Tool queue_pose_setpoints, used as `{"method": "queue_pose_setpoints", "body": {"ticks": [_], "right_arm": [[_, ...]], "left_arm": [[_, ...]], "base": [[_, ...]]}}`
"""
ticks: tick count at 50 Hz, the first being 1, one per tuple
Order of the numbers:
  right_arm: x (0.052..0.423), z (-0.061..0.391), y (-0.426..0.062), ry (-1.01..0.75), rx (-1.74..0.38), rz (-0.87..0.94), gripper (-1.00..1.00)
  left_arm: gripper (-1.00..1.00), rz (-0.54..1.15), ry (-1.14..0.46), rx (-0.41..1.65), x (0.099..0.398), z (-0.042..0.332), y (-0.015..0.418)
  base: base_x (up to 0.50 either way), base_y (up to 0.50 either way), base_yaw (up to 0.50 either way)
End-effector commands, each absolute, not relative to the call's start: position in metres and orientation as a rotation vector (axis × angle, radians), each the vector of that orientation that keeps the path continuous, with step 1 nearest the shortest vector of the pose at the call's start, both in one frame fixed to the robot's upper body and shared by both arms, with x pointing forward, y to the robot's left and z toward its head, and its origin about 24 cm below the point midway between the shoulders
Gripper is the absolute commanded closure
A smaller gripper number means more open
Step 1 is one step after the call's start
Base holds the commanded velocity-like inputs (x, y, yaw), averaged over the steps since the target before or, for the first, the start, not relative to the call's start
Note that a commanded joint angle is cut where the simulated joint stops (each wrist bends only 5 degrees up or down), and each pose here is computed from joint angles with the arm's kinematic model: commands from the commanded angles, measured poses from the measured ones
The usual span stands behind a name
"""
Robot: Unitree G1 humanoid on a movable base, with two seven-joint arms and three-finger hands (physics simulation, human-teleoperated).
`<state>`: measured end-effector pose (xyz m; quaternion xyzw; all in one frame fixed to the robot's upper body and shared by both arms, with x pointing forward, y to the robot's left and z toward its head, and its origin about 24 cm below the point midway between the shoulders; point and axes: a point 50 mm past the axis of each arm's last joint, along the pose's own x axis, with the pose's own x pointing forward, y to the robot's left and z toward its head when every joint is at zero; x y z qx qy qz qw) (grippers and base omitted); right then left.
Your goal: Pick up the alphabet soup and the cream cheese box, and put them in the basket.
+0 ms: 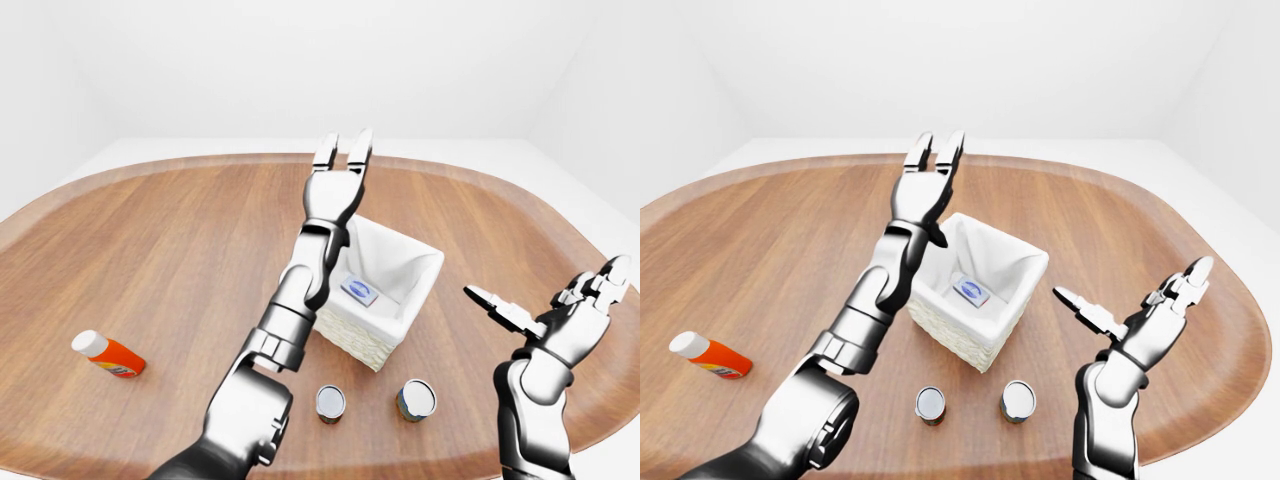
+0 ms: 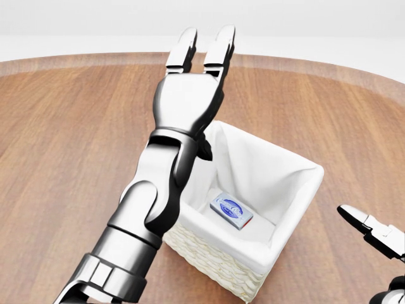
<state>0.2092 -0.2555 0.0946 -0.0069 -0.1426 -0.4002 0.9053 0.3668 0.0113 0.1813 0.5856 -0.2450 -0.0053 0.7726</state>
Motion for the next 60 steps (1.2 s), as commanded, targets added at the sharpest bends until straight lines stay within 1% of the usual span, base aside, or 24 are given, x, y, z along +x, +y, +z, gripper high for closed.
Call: {"method": "queue_pose_setpoints", "body": {"ticks": [1,5,11,13,23,32,41,50,60], "right_arm": [[0.209,0.095,-0.255,-0.296,-0.016,-0.829,-1.00],[0.210,0.094,-0.255,-0.291,-0.017,-0.829,-1.00],[0.209,0.097,-0.255,-0.304,-0.017,-0.829,-1.00],[0.209,0.096,-0.256,-0.301,-0.017,-0.833,-1.00],[0.210,0.094,-0.256,-0.293,-0.019,-0.832,-1.00],[0.210,0.093,-0.256,-0.287,-0.021,-0.834,-1.00],[0.210,0.094,-0.256,-0.292,-0.021,-0.836,-1.00],[0.210,0.094,-0.256,-0.291,-0.023,-0.839,-1.00],[0.210,0.093,-0.257,-0.290,-0.024,-0.845,-1.00]], "left_arm": [[-1.00,0.055,-0.580,1.158,0.349,0.204,0.038],[-1.00,0.074,-0.568,1.155,0.349,0.200,0.046],[-1.00,0.101,-0.574,1.116,0.343,0.205,0.058],[-1.00,0.148,-0.611,1.188,0.338,0.207,0.061],[-1.00,0.189,-0.608,1.120,0.325,0.211,0.081],[-1.00,0.254,-0.545,1.084,0.327,0.198,0.115],[-1.00,0.306,-0.508,1.040,0.322,0.186,0.142],[-1.00,0.328,-0.496,0.998,0.322,0.165,0.168],[-1.00,0.362,-0.472,0.996,0.317,0.154,0.191]], "base": [[0.00,0.00,0.00],[0.00,0.00,0.00],[0.00,0.00,0.00],[0.00,0.00,0.00],[0.00,0.00,0.00],[0.00,0.00,0.00],[0.00,0.00,0.00],[0.00,0.00,0.00],[0.00,0.00,0.00]]}}
